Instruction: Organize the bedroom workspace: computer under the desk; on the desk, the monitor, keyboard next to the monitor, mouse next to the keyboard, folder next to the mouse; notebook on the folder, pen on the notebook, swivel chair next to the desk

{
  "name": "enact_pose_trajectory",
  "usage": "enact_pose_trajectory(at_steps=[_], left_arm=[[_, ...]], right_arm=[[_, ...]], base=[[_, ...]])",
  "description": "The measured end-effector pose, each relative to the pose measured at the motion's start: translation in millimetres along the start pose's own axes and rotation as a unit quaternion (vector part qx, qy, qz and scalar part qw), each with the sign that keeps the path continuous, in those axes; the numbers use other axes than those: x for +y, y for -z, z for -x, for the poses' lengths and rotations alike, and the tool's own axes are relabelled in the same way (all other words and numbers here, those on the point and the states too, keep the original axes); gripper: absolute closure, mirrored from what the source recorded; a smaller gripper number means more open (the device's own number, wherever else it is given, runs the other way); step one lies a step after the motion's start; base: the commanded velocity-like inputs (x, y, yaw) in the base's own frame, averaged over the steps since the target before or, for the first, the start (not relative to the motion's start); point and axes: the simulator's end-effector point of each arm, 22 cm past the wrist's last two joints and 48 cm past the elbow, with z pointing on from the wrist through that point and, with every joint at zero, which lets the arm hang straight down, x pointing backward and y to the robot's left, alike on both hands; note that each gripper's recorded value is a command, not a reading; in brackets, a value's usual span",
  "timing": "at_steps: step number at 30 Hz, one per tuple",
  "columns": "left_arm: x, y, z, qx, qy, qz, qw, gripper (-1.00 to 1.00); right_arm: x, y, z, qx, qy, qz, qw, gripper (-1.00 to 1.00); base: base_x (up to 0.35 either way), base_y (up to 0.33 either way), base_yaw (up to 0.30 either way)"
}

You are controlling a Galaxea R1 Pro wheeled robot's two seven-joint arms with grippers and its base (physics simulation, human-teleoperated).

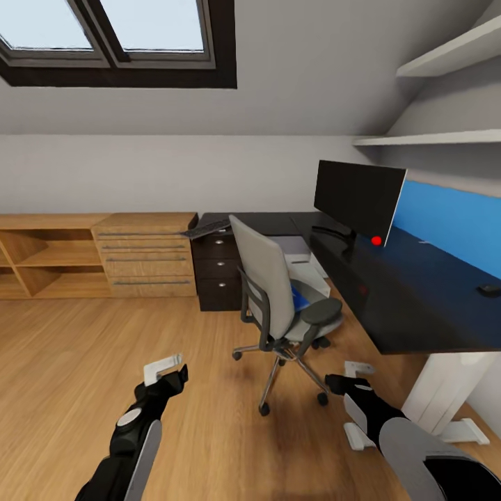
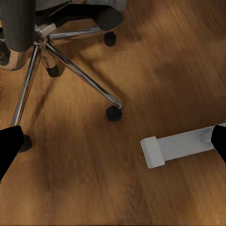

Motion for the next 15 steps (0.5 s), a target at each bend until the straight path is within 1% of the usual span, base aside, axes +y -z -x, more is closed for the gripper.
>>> enact_pose_trajectory(at_steps=[1,4,9,10,12,15], left_arm=[[3.7,6.1,-3.5,-0.003,0.001,0.001,1.0,-1.0],[6.0,5.7,-9.6,-0.003,0.001,0.002,1.0,-1.0],[9.6,2.7,-18.8,-0.003,0.0,0.005,1.0,-1.0],[10.7,2.2,-20.3,-0.004,0.001,0.006,1.0,-1.0],[11.5,1.2,-22.9,-0.005,0.001,0.006,1.0,-1.0],[12.5,1.9,-19.1,-0.016,0.004,0.005,0.9999,-1.0]], right_arm=[[4.2,-0.4,5.5,-0.018,-0.003,0.002,0.9998,-1.0],[8.3,-3.0,4.1,-0.027,-0.005,0.005,0.9996,-1.0],[12.4,-7.9,-2.9,-0.031,-0.008,0.007,0.9995,-1.0],[24.7,-7.1,-1.5,-0.038,-0.012,0.013,0.9991,-1.0],[27.7,-8.6,-2.7,-0.044,-0.013,0.015,0.9988,-1.0],[34.8,-10.4,-4.1,-0.054,-0.016,0.019,0.9982,-1.0]], base=[[0.0,0.0,0.0],[0.0,0.0,0.0],[0.0,0.0,0.0],[0.0,0.0,0.0],[0.0,0.0,0.0],[0.0,0.0,0.0]])
